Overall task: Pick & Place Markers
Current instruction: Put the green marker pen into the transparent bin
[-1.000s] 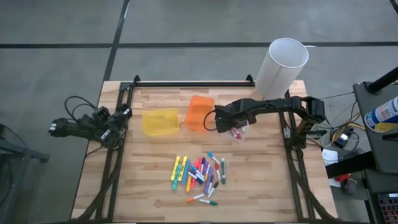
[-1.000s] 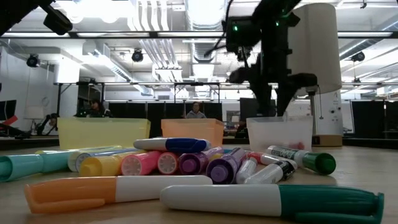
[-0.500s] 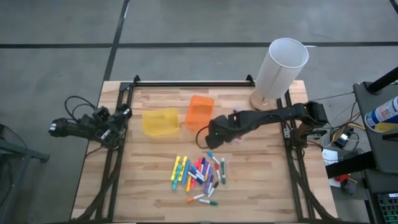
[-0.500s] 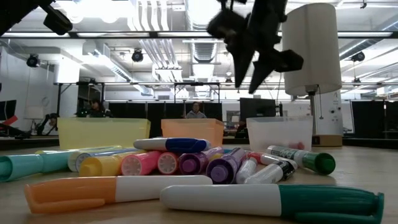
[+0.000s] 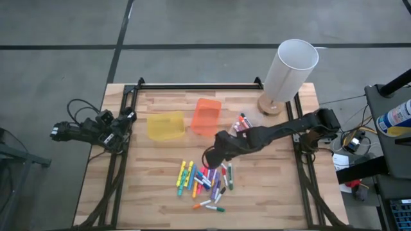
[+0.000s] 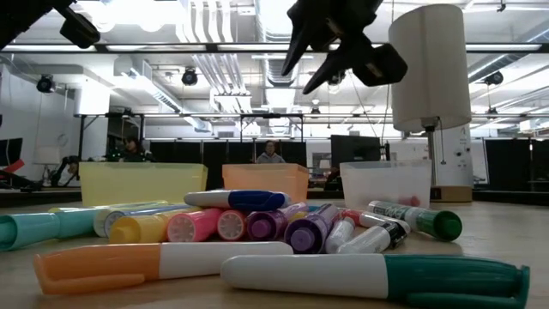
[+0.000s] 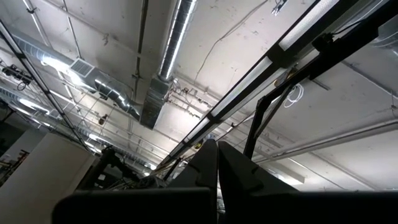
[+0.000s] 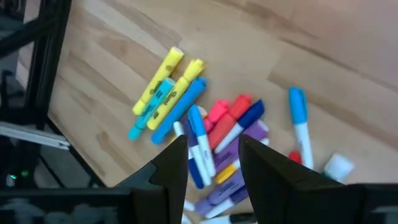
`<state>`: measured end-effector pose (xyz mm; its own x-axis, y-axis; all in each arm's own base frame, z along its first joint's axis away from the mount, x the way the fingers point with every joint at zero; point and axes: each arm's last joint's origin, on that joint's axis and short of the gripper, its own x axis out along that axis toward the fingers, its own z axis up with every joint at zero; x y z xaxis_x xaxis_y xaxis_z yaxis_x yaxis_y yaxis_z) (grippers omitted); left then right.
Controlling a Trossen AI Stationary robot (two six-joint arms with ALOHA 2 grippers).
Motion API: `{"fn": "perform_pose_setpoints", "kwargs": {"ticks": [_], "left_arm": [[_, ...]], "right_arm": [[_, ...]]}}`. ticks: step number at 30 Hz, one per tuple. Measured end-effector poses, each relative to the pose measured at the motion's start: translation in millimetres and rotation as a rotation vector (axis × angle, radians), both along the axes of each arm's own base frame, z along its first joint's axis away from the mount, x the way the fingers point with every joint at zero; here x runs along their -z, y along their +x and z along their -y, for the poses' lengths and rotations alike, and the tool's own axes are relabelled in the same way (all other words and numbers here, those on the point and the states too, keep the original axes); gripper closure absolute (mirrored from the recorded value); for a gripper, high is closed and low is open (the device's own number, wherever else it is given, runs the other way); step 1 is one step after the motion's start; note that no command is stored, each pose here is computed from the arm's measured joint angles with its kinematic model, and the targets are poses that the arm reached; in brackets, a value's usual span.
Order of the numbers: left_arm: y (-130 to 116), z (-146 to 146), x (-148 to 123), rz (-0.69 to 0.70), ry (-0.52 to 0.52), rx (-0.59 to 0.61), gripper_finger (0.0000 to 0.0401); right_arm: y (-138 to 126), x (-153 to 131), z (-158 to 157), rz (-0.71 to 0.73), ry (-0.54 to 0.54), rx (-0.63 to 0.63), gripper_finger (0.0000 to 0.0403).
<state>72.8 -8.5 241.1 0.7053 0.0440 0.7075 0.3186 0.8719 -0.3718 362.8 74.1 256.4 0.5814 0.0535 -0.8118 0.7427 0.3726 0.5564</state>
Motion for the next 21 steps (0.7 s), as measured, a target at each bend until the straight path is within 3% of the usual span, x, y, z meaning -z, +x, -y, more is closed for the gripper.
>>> {"fn": "perform_pose_setpoints", "kwargs": {"ticks": [8,21], "left_arm": [[0,0,0,0.0,0.0,0.0,0.0392],[-1,0,-1,0.008,-0.001,0.0,0.0392]], "right_arm": [[-9,2,-27,-0.035,0.064,0.04,0.0284],[-10,47,-46,-0.275,0.079,0.074,0.0289]]}}
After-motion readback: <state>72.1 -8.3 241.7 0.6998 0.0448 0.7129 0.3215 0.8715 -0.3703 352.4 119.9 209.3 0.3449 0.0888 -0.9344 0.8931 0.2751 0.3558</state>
